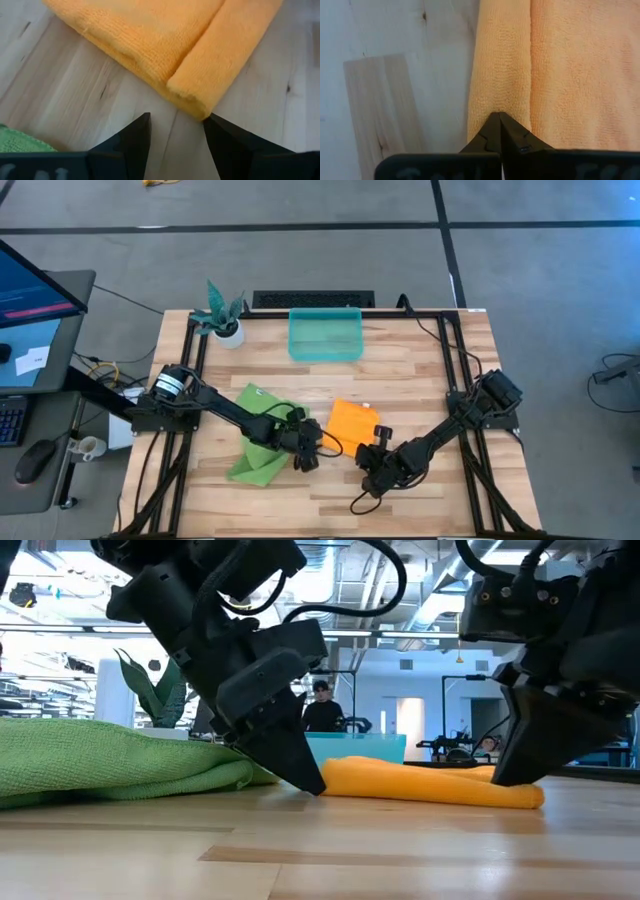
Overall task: Roll microfiber towels into tight, uniform cylinder then place into a basket
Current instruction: Roll the orange microfiber cloth
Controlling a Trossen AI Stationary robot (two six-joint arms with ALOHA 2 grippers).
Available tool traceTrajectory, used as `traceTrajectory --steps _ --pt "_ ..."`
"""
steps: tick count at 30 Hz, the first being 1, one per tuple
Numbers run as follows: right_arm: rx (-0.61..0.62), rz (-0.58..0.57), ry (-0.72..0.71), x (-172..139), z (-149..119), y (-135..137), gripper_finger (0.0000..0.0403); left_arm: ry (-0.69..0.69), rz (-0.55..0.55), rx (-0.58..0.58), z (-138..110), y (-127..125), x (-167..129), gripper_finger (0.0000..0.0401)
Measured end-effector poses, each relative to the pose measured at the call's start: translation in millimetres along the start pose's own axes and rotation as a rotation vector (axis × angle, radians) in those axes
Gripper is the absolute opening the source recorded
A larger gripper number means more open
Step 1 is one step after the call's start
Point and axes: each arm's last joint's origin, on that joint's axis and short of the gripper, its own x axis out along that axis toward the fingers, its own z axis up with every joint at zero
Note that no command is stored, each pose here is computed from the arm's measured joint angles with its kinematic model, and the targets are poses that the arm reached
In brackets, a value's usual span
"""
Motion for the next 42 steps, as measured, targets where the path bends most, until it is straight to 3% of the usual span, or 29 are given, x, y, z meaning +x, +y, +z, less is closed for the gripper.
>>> traceTrajectory --steps 7,16,19,23,28,38,42 --pt "-0.023 -0.012 0.022 -2 -4 0 0.0012 -0.029 -0.028 0.126 0 -13 -17 0.0176" --pt "-0.024 -0.015 0.025 -2 -4 0 0.0012 -0.222 -0.174 0.475 -7 -59 -40 0.0176" --pt "-0.022 -0.016 0.025 -1 -4 -1 0.0012 -0.236 -0.182 0.515 -9 -63 -43 0.0176" --pt "-0.022 -0.017 0.025 -1 -4 -1 0.0012 -0.249 -0.173 0.515 -8 -64 -43 0.0176" --pt "-0.022 -0.019 0.023 -1 -4 -1 0.0012 -0.278 -0.058 0.522 -4 -57 -41 0.0176" --pt "-0.013 -0.019 0.021 -1 -4 -1 0.0012 -0.32 0.017 0.835 14 -64 -46 0.0176" --pt "0.006 -0.017 0.02 -1 -4 0 0.0012 -0.304 0.035 0.847 18 -66 -49 0.0176"
